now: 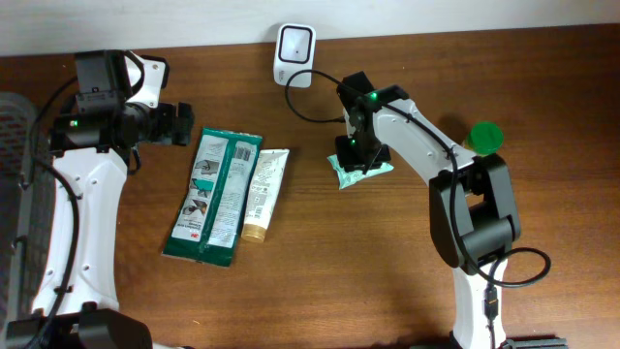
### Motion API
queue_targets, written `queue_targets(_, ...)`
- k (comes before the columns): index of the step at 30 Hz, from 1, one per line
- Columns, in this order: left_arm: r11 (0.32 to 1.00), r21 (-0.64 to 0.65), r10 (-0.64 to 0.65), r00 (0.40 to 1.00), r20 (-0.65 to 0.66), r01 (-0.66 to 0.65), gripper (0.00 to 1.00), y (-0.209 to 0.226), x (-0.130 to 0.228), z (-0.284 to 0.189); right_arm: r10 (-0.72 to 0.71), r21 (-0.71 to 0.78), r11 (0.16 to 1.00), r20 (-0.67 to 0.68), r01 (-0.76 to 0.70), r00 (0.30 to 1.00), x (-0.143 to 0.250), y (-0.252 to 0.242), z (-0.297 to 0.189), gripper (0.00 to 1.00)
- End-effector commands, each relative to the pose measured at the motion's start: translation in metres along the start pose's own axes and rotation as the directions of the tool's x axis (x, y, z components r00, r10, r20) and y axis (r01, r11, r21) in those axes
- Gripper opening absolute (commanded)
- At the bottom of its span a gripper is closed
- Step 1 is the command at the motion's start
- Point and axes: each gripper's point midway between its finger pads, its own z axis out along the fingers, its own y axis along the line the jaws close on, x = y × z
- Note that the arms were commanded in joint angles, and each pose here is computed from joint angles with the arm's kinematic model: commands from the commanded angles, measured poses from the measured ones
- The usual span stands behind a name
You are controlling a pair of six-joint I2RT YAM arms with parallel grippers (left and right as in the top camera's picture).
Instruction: Scan the item barcode
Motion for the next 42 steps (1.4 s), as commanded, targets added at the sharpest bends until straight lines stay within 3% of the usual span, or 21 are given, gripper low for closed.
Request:
queue_targets(1,1.000,0.012,0.013,1.000,0.013,-0.013,0.99,-0.001,-0.003,-0.002,0.000,0.038,0.999,-0.095,0.004,0.995,0.021,-0.010,0.031,0.35)
queue_targets(5,1.000,0.012,0.013,1.000,0.012,-0.013,0.99,-0.001,-0.003,-0.002,-0.052,-0.008,0.999,-0.095,0.051,0.994,0.019,-0.004,0.027,0.45)
queue_targets(8,1.000,0.013,0.013,1.000,0.012,-0.013,0.99,-0.001,-0.003,-0.002,-0.061,-0.138,0.989,0.004,0.061,0.998,-0.011,-0.001,-0.018,0.50)
queue_targets(10,1.000,0.013,0.013,1.000,0.013,-0.013,0.99,-0.001,-0.003,-0.002,-0.048,-0.194,0.979,0.110,0.069,0.993,-0.032,-0.017,-0.068,0.54)
queue_targets(13,1.000,0.012,0.013,1.000,0.013,-0.013,0.99,-0.001,-0.003,-0.002,0.017,-0.253,0.967,0.165,0.026,0.986,-0.045,-0.056,-0.094,0.60)
queue_targets(17,1.000,0.013,0.013,1.000,0.013,-0.013,0.99,-0.001,-0.003,-0.002,0.031,-0.427,0.904,0.126,0.026,0.992,-0.044,-0.086,-0.067,0.63)
queue_targets(23,1.000,0.013,0.013,1.000,0.013,-0.013,0.99,-0.001,-0.003,-0.002,-0.039,-0.555,0.830,0.049,0.060,0.998,-0.037,-0.077,-0.003,0.63)
queue_targets(25,1.000,0.013,0.013,1.000,0.013,-0.013,0.99,-0.001,-0.003,-0.002,-0.077,-0.630,0.771,0.061,0.098,0.995,-0.035,-0.059,0.004,0.62)
queue_targets(30,1.000,0.013,0.013,1.000,0.013,-0.013,0.99,-0.001,-0.003,-0.002,-0.134,-0.616,0.779,0.012,0.113,0.991,-0.023,-0.038,0.020,0.62)
queue_targets(36,1.000,0.012,0.013,1.000,0.012,-0.013,0.99,-0.001,-0.003,-0.002,-0.142,-0.616,0.782,-0.025,0.097,0.990,-0.012,-0.035,0.028,0.31)
queue_targets(38,1.000,0.013,0.013,1.000,0.012,-0.013,0.99,-0.001,-0.003,-0.002,-0.143,-0.615,0.782,-0.021,0.100,0.989,-0.013,-0.035,0.028,0.12)
queue_targets(39,1.000,0.012,0.013,1.000,0.012,-0.013,0.99,-0.001,-0.003,-0.002,-0.143,-0.615,0.782,-0.022,0.099,0.990,-0.013,-0.035,0.028,0.07)
queue_targets(42,1.000,0.013,0.013,1.000,0.013,-0.013,0.99,-0.001,-0.003,-0.002,-0.133,-0.650,0.755,-0.020,0.088,0.991,-0.012,-0.028,0.016,0.04)
